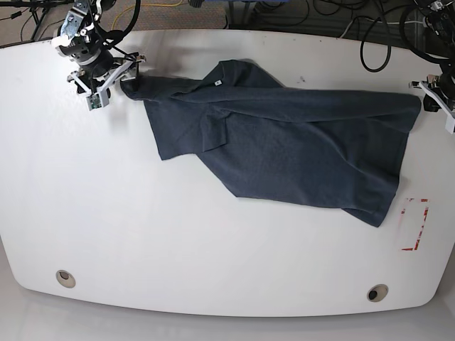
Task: Fold the T-shirt properly
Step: 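Hold the shirt edge taut between both grippers and drag it flat, then open the right gripper and release the shirt edge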
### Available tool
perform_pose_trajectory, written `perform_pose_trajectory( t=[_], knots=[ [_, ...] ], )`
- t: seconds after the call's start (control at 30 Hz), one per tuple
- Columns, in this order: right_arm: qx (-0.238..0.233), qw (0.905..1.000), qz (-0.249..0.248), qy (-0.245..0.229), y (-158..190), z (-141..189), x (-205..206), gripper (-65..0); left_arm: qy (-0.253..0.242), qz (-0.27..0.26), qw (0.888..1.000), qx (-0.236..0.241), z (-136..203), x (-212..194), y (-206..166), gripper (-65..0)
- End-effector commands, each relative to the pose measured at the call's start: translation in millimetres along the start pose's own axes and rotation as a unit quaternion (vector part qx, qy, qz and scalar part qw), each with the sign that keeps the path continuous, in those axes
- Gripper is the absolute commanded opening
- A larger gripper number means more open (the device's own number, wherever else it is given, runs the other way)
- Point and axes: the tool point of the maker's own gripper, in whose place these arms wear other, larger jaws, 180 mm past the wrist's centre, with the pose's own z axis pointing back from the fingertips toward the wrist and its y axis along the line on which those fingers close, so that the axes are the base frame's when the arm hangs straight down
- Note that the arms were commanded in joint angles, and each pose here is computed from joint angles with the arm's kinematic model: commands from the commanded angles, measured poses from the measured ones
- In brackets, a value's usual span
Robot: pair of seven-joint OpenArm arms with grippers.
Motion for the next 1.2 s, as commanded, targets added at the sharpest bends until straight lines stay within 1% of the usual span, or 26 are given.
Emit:
perform_pose_trajectory(
  t=[0.0,0.03,0.2,0.43,0.6,0.7,0.8,0.83,0.97,1.17],
  knots=[
    [-0.002,0.9998,0.002,-0.021,-1.4,4.9,10.8,-14.0,-0.017,-0.01,1.0,0.006,5.8,12.5,4.4,-65.0],
    [-0.002,0.9997,0.002,-0.022,-1.2,4.9,11.2,-13.2,-0.017,-0.01,1.0,0.006,5.8,12.5,4.4,-65.0],
    [0.01,0.999,-0.007,-0.042,3.2,5.8,20.6,-13.2,-0.026,-0.01,1.0,0.007,5.6,20.1,4.8,-65.0],
    [0.05,0.9946,-0.038,-0.083,16.1,8.5,36.8,-13.2,-0.032,-0.01,0.999,0.007,5.3,25.2,4.6,-65.0],
    [0.076,0.9925,-0.037,-0.088,30.9,6.1,39.8,-13.2,-0.034,-0.011,0.999,0.007,5.8,26.5,4.4,-65.0],
    [0.081,0.9922,-0.035,-0.088,34.2,5.2,40.4,-13.2,-0.034,-0.011,0.999,0.007,5.8,26.5,4.4,-65.0],
    [0.075,0.9928,-0.035,-0.086,31.0,3.8,40.2,-13.2,-0.034,-0.011,0.999,0.007,5.8,26.5,4.4,-65.0],
    [0.067,0.9936,-0.035,-0.084,25.7,3.9,39.5,-13.2,-0.034,-0.011,0.999,0.007,5.8,26.5,4.4,-65.0],
    [0.023,0.9956,-0.03,-0.086,0.8,6.3,45.0,-13.2,-0.033,-0.01,0.999,0.007,5.3,25.8,4.6,-65.0],
    [-0.039,0.9967,-0.009,-0.07,-30.9,9.9,46.3,-13.2,-0.033,-0.01,0.999,0.007,5.3,25.8,4.6,-65.0]
  ],
)
